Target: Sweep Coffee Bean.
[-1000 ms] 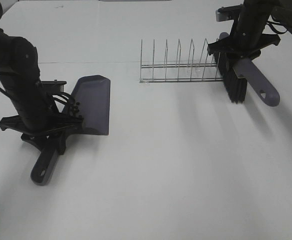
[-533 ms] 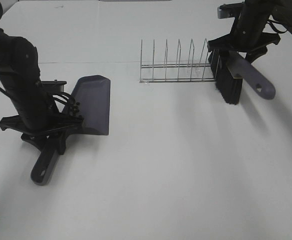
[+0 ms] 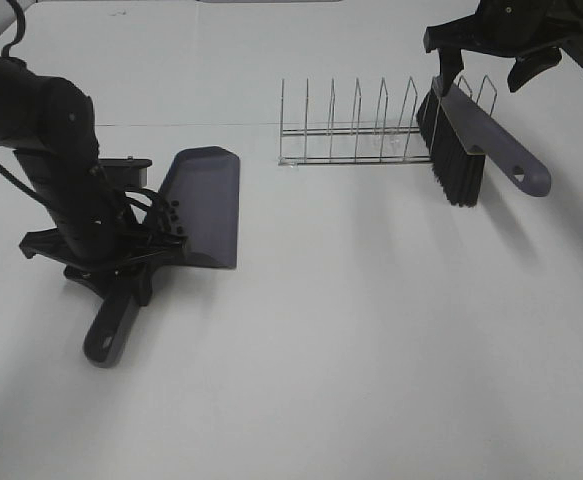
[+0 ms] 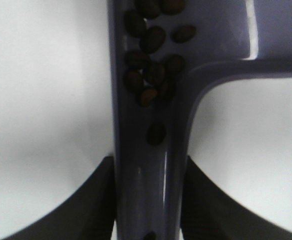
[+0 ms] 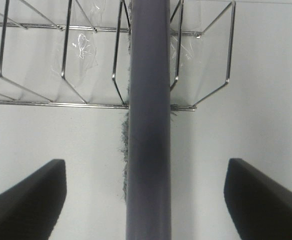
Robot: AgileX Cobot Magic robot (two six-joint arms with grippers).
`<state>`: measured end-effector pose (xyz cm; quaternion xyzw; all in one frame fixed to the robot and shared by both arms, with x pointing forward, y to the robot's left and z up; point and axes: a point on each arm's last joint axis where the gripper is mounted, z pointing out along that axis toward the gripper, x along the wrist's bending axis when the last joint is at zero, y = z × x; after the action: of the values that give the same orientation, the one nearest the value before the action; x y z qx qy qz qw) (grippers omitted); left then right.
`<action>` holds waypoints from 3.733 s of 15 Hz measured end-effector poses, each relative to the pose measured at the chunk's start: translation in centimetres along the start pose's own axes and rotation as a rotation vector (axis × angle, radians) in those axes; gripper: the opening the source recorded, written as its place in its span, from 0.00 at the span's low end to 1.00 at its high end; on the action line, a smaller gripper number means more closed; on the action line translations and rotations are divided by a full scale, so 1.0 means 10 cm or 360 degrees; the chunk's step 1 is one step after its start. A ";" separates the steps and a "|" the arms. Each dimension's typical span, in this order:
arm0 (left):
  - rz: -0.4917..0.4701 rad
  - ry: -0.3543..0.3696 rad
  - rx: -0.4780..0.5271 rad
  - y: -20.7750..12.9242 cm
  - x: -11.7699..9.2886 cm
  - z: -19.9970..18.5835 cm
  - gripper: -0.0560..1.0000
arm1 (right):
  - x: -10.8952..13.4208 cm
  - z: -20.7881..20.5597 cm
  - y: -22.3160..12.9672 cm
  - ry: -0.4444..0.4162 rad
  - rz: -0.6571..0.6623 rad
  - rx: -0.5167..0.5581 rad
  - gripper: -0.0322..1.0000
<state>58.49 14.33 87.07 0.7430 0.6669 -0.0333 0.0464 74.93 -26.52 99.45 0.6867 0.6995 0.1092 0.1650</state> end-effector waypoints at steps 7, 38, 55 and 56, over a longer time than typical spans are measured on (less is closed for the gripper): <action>-0.0044 -0.0008 0.0000 -0.02 -0.08 0.01 0.36 | -0.01 -0.05 -0.06 -0.0010 0.0002 0.0116 0.74; 0.0142 0.0024 -0.0901 -3.04 0.87 -2.14 0.74 | -0.19 -2.18 -3.28 0.0333 -0.0044 0.0043 0.74; 0.0603 -0.0126 -0.1195 -3.21 0.82 -1.96 0.74 | -0.23 -2.45 -4.44 0.0350 -0.0305 -0.0987 0.74; 0.0603 -0.0126 -0.1195 -3.21 0.82 -1.96 0.74 | -0.23 -2.45 -4.44 0.0350 -0.0305 -0.0987 0.74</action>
<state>27.24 28.02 104.81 0.7821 0.4820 0.1925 0.3448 24.54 -28.43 105.40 0.5190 0.7081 0.3739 0.2991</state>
